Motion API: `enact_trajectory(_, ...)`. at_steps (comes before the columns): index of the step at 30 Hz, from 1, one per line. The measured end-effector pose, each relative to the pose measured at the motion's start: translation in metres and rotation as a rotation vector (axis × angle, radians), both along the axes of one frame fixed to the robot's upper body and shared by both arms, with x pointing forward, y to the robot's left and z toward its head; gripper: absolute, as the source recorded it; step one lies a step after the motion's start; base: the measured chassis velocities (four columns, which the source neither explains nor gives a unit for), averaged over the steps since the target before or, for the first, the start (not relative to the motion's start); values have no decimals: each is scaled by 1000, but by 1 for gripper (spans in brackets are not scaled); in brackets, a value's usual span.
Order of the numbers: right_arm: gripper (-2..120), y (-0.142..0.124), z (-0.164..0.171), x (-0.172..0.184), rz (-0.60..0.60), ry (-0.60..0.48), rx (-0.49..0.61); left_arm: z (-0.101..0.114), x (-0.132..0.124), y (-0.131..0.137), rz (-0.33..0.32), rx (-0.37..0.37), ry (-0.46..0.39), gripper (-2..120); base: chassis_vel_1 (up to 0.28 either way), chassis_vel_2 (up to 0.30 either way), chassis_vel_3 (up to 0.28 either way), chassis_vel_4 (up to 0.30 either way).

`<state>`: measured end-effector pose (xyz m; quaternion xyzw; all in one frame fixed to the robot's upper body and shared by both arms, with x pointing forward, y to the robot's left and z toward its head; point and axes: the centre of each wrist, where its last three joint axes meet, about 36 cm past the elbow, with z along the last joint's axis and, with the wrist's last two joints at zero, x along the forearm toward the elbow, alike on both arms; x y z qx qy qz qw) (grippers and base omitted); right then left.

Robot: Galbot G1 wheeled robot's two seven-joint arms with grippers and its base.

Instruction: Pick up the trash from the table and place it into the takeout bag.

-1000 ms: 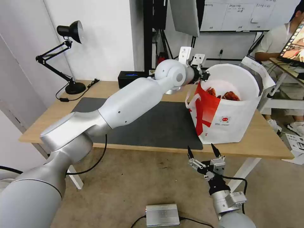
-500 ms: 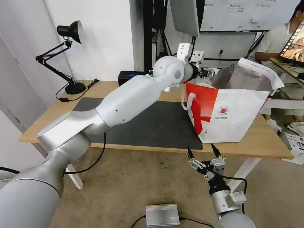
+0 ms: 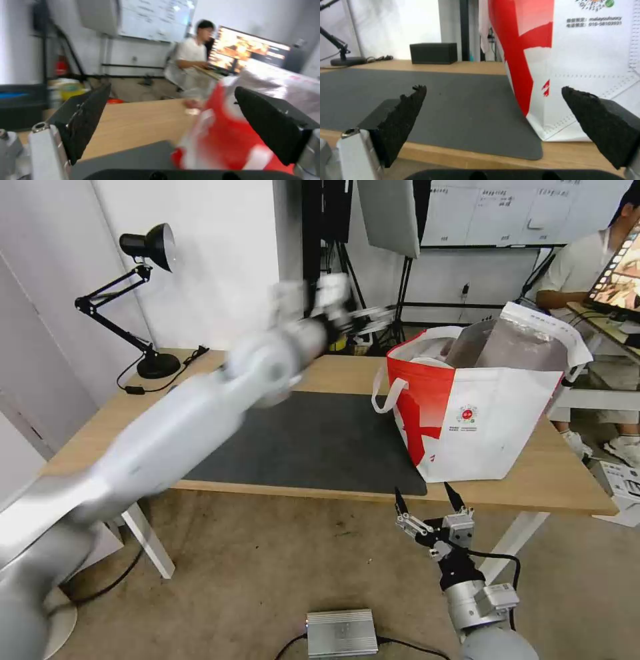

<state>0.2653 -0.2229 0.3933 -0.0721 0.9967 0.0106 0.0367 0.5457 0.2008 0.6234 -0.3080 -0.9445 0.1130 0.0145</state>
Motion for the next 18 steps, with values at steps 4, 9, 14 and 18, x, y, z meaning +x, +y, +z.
enact_trajectory(4,100,0,0,0,0,0,0,-40,-36,58,77,-8,-6,100,0,0,0,0)
enact_trajectory(9,100,0,0,0,0,0,0,-83,-82,105,168,32,-51,100,0,0,0,0)
enact_trajectory(14,100,0,0,0,0,0,0,-115,-107,127,254,43,-81,100,0,0,0,0)
enact_trajectory(18,100,0,0,0,0,0,0,-137,-124,135,320,28,-139,100,0,0,0,0)
